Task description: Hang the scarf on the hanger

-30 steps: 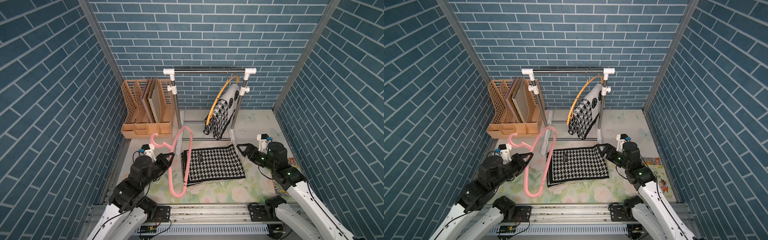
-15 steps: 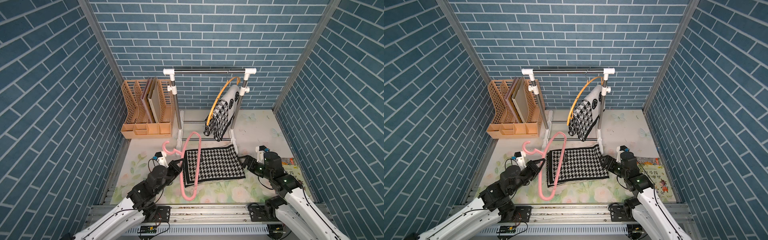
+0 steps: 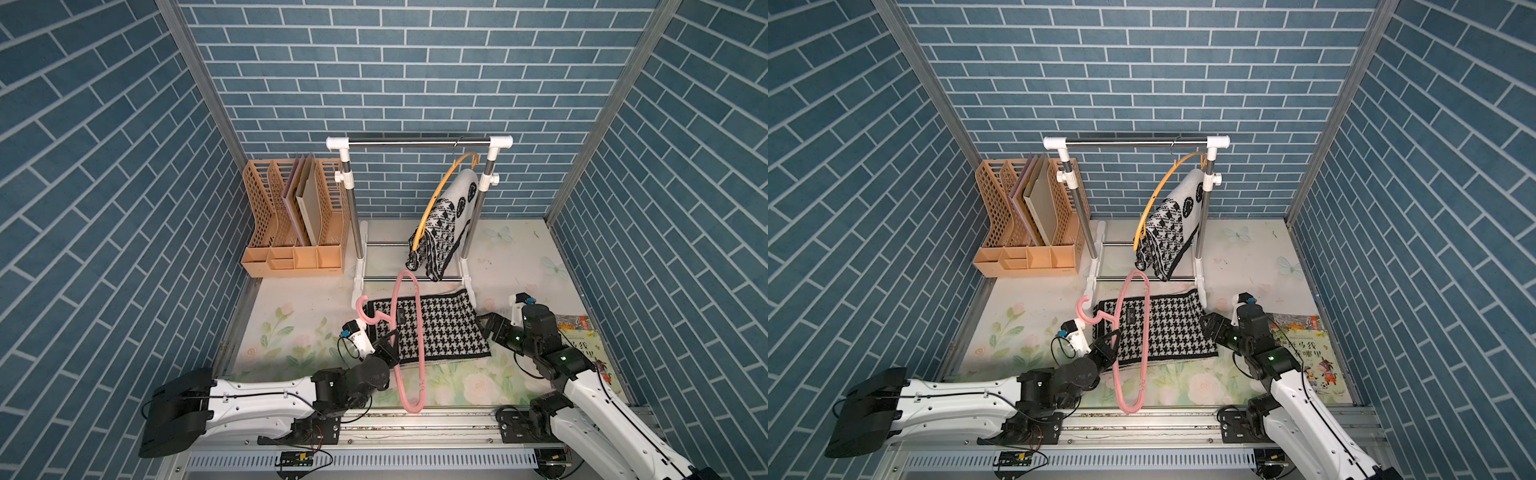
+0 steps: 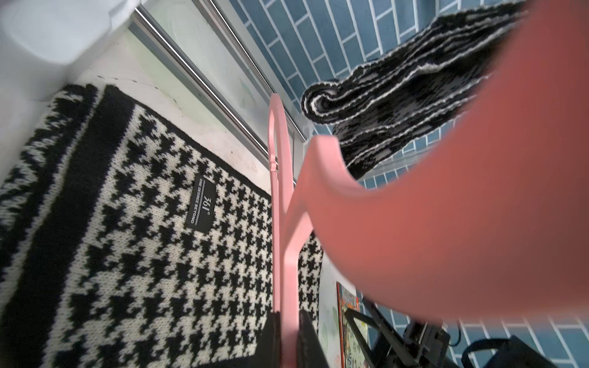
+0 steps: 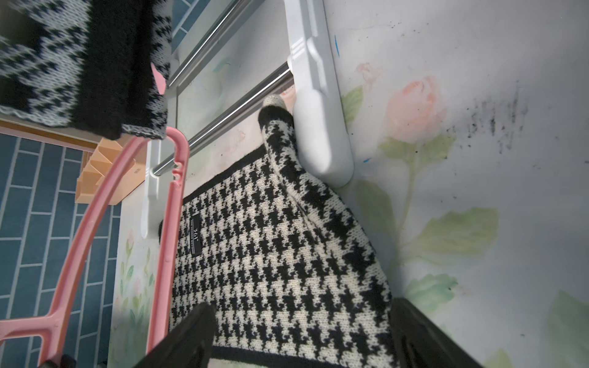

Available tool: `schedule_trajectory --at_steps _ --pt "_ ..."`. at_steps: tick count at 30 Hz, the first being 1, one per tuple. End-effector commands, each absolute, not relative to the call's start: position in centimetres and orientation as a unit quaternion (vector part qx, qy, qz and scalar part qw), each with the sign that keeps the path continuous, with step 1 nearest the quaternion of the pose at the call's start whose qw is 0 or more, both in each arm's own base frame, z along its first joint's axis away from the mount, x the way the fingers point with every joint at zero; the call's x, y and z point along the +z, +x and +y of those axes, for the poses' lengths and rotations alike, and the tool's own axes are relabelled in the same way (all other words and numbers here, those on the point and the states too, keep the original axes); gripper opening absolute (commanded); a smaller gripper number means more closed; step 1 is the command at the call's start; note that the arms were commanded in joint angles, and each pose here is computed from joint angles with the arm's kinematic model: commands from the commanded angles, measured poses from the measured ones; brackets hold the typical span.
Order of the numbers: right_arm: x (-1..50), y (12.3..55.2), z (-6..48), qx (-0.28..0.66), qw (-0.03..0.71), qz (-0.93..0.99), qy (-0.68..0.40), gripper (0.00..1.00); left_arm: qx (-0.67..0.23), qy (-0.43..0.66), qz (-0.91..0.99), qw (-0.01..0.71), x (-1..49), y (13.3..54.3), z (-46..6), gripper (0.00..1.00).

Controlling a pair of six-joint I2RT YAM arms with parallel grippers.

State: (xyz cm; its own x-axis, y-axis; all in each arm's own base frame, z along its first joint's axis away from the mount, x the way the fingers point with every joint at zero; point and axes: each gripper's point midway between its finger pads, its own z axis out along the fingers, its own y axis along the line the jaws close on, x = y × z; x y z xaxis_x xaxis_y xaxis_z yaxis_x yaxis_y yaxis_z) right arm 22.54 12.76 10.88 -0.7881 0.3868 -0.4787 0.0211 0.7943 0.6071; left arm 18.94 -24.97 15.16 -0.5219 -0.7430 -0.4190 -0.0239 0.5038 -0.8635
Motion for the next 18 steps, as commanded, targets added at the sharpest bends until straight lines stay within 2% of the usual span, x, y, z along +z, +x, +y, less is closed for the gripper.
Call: schedule_trajectory --at_steps 1,8,18 --pt "10.1 23.0 12.8 0.284 0.316 0.902 0.081 0.9 -0.455 -0.285 0.725 0.43 16.9 19.6 -26.1 0.0" --pt "7.9 23.3 12.3 0.233 0.289 0.927 0.048 0.88 -0.441 -0.288 0.737 0.424 13.7 19.3 -27.5 0.0" --pt "7.0 24.4 13.6 0.244 0.293 0.924 -0.003 0.86 -0.442 -0.281 0.747 0.41 11.0 19.4 -30.1 0.0"
